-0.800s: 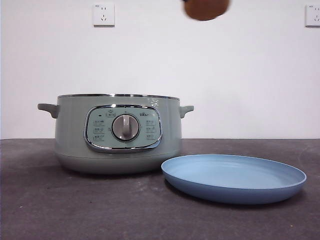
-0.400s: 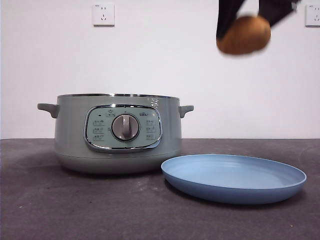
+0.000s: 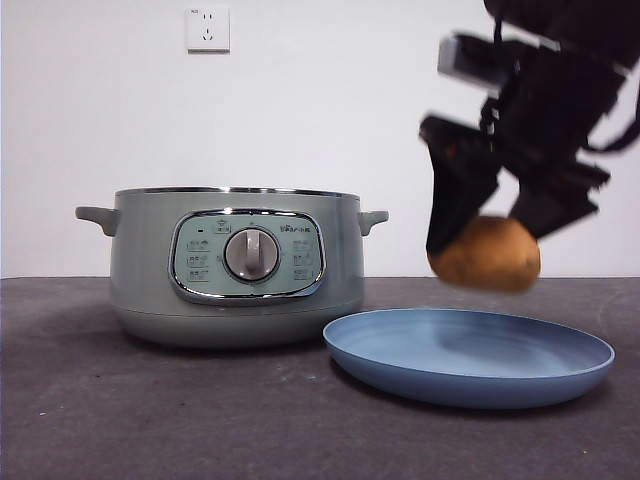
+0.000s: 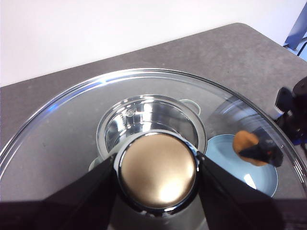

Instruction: Take the potato out from the steamer,put the potato on the plate,close the lid

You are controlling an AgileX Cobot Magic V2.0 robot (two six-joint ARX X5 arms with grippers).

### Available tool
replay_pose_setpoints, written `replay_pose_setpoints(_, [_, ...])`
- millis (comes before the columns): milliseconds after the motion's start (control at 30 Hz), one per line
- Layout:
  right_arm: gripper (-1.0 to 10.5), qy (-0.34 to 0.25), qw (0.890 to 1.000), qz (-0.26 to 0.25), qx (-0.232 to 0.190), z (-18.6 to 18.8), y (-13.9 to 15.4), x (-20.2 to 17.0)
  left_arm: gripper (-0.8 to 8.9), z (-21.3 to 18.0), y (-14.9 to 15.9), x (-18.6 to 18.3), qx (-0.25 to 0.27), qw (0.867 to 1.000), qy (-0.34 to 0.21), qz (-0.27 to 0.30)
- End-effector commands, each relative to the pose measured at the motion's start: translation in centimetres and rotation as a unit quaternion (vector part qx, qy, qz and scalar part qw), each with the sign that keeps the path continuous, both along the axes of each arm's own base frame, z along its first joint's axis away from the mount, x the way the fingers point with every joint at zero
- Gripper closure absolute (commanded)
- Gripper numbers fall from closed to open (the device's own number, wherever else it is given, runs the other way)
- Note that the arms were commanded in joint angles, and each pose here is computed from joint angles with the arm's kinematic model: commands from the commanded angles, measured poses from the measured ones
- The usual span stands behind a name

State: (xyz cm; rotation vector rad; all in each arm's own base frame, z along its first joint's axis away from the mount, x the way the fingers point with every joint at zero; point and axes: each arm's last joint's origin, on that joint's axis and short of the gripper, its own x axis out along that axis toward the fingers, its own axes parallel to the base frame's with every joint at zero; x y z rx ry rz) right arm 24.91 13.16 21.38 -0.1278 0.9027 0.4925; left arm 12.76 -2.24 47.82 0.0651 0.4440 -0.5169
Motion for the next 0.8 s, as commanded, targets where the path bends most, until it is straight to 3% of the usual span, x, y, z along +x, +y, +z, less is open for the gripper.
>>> replay_pose_setpoints(33, [9.6,0.009,1.000,-0.008,0.004,-1.9,-0.1,-0.2,8.22,0.8,-0.1,0.0,-0.002,0.999,-0.032,-0.012])
replay_pose_setpoints(367, [9.3,0.047,0.999,-0.025,-0.001,-5.1,0.1,0.0,8.22,0.7,-0.4,1.0,-0.001,0.999,-0.034,-0.019])
replay_pose_setpoints(433, [8.3,0.054,0.998,-0.029,-0.002,-5.2,0.0,-0.1,8.22,0.7,-0.5,1.5,0.001,0.999,-0.035,-0.022])
replay_pose_setpoints(533, [5.5,0.059,0.998,-0.029,-0.004,-5.2,0.0,-0.2,8.22,0.5,-0.9,2.5,0.006,0.999,-0.036,-0.033])
replay_pose_setpoints(600, [4.3,0.062,0.998,-0.029,-0.007,-5.3,0.0,-0.2,8.22,0.2,-1.2,3.5,0.008,0.999,-0.029,-0.040])
replay_pose_setpoints(800, [3.7,0.050,0.998,-0.030,0.000,-4.7,0.0,-0.2,8.22,-0.9,-2.8,6.9,0.011,0.998,-0.010,-0.067])
